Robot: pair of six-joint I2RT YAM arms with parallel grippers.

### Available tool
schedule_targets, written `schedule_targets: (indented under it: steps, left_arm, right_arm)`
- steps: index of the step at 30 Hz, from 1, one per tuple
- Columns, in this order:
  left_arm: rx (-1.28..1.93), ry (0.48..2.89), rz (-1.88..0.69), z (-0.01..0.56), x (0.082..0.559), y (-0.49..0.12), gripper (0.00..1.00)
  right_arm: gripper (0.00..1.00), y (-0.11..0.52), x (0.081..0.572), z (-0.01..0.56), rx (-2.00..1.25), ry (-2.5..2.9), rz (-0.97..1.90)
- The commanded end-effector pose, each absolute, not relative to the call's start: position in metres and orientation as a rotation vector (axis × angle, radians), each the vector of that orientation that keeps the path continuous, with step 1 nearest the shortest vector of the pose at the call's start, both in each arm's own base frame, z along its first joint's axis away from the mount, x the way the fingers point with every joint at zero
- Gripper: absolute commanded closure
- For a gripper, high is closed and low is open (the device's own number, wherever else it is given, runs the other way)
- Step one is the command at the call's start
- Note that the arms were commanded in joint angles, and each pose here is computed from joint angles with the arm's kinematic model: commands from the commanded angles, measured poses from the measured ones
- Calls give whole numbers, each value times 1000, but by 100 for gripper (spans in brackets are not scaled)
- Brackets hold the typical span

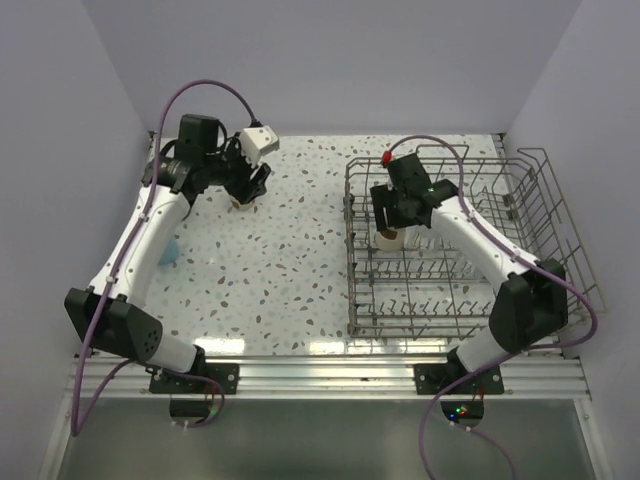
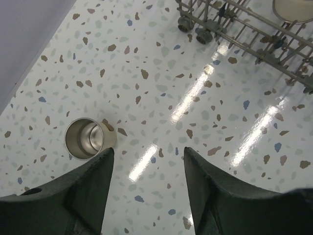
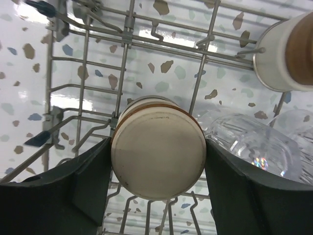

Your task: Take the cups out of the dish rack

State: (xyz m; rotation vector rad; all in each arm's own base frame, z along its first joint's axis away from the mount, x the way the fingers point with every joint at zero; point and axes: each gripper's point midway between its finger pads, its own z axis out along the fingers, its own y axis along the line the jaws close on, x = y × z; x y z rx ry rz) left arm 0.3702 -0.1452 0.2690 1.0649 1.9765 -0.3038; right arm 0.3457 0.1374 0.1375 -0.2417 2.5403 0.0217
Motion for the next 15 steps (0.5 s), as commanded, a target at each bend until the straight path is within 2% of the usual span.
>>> schedule_targets:
  steps: [1,7,10,15]
  left_arm:
    - [1012,1839,-417,306,358,-162,38]
    - [989,1621,-642,361,325,-192,36]
    - [1008,1549,-808,374,307,-208,35]
    - [990,1481,-1046,377,291,-226,34]
  right_arm:
    - [73,135,353,234,-185,2296,85]
    - [75,149,344,353,-143,1932,324]
    - [76,185,337,391,-188,1752,591]
    - [78,229,331,417,-188,1608,942]
